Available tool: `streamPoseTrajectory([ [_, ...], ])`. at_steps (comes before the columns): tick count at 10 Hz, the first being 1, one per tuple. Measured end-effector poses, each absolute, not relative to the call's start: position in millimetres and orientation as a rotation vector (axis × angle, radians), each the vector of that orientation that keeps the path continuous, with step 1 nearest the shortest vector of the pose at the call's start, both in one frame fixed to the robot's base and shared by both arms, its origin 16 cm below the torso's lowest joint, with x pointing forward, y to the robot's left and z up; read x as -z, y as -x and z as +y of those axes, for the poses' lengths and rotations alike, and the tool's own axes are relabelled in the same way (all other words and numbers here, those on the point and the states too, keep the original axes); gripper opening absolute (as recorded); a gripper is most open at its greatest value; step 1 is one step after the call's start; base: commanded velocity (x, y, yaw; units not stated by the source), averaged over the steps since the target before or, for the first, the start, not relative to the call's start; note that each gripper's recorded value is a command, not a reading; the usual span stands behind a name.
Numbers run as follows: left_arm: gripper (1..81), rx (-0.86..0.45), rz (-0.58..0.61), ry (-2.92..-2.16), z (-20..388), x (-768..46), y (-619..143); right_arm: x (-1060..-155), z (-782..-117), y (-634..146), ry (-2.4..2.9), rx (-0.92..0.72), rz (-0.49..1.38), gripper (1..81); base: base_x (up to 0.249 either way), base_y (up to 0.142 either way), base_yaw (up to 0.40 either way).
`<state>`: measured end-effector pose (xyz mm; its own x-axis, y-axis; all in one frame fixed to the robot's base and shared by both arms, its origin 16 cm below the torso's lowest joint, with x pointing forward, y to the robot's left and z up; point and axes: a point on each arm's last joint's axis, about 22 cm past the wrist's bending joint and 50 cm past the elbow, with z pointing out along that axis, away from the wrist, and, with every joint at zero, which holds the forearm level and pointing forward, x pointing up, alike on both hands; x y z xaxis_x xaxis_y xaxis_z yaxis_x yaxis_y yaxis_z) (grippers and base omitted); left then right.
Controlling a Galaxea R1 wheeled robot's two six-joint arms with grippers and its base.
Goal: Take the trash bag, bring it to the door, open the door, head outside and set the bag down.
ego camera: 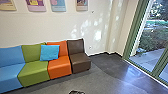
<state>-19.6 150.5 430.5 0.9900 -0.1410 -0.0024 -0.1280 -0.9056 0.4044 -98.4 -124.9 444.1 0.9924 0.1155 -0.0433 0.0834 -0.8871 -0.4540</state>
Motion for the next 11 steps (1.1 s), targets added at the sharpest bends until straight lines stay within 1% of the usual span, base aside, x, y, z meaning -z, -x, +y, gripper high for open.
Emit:
streamPoseTrajectory([
  [11, 81.1, 0.042, -0.19, -2.717, 148.1, -430.8, 19.2, -444.0, -125.0, 97.5, 2.668, -0.094, -0.142, 81.1, 0.101, 0.0, 0.0],
])
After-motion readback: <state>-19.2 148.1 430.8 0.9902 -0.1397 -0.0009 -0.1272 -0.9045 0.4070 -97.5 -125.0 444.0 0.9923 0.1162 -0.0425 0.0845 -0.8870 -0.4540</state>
